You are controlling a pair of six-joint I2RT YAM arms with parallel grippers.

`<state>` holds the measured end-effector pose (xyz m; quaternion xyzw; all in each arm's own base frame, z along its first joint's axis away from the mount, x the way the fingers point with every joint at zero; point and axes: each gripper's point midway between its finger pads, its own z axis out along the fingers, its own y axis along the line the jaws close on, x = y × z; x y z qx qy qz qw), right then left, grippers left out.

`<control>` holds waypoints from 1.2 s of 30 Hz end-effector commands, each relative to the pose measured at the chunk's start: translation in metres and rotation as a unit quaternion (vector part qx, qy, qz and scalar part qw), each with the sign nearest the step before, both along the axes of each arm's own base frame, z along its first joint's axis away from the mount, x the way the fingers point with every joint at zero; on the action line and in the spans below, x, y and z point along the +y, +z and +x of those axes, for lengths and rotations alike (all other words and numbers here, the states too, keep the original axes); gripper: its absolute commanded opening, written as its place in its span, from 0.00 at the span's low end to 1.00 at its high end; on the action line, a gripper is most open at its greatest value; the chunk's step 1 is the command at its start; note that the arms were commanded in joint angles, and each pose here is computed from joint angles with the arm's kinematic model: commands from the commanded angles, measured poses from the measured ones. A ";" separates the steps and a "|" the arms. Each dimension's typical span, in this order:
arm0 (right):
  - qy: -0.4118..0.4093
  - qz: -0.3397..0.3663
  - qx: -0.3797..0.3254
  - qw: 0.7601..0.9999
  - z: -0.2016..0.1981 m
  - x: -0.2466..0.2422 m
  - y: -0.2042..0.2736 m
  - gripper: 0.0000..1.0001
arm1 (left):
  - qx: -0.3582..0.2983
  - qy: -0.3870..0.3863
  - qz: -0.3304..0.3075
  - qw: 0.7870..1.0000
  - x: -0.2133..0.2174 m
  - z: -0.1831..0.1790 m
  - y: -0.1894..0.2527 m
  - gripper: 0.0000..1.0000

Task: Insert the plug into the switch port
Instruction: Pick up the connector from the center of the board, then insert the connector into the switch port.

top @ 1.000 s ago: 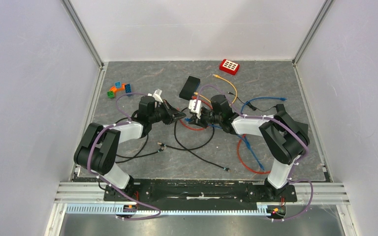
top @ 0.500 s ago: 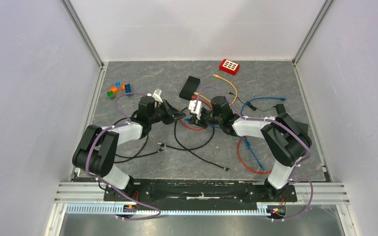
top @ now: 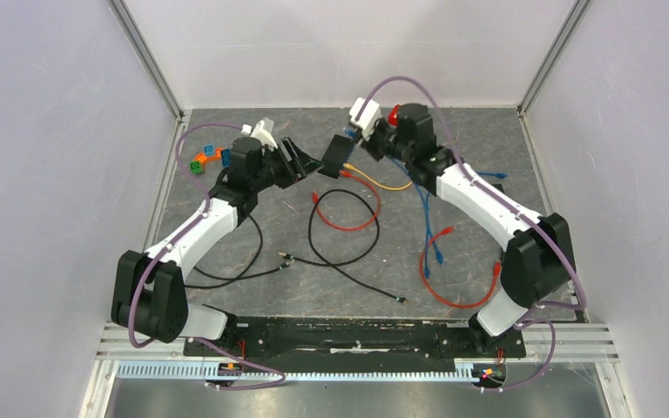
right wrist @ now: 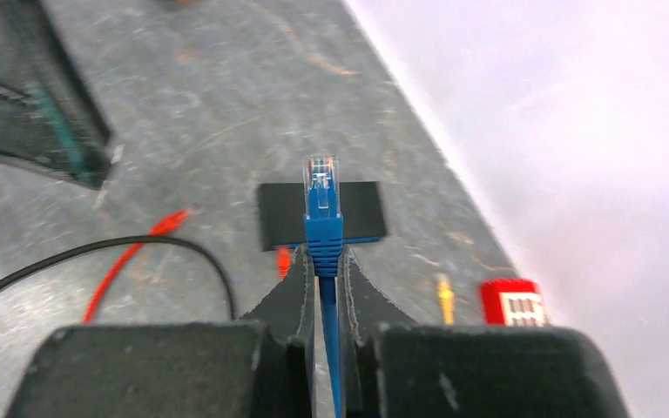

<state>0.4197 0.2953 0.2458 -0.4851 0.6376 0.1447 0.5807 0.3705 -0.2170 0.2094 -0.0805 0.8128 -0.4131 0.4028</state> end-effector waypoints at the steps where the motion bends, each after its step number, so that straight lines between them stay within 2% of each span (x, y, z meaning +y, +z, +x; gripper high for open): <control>1: -0.064 -0.001 -0.013 0.998 0.017 -0.035 0.049 0.00 | 0.001 0.037 0.044 0.998 0.020 0.018 -0.004 0.68; 4: -0.087 -0.010 -0.003 0.996 0.037 -0.048 0.040 0.00 | 0.000 0.063 0.049 0.997 0.030 0.032 -0.002 0.68; 7: -0.100 -0.051 0.017 0.994 0.054 -0.056 0.009 0.00 | -0.007 0.077 0.070 0.995 0.036 0.050 -0.006 0.67; 9: -0.105 -0.076 0.031 0.991 0.064 -0.059 -0.013 0.00 | 0.004 0.094 0.095 0.991 0.044 0.062 -0.018 0.67; 13: -0.104 -0.107 0.050 0.988 0.082 -0.057 -0.050 0.00 | 0.024 0.099 0.103 0.989 0.048 0.087 -0.043 0.67; 19: -0.097 -0.146 0.080 0.981 0.108 -0.049 -0.108 0.00 | 0.023 0.084 0.058 0.995 0.039 0.133 -0.063 0.65; 25: -0.102 -0.171 0.085 0.976 0.134 -0.044 -0.145 0.00 | 0.038 0.057 0.021 0.997 0.021 0.176 -0.094 0.62; 36: -0.103 -0.208 0.088 0.969 0.152 -0.044 -0.184 0.00 | 0.056 0.007 -0.023 0.998 -0.006 0.210 -0.137 0.60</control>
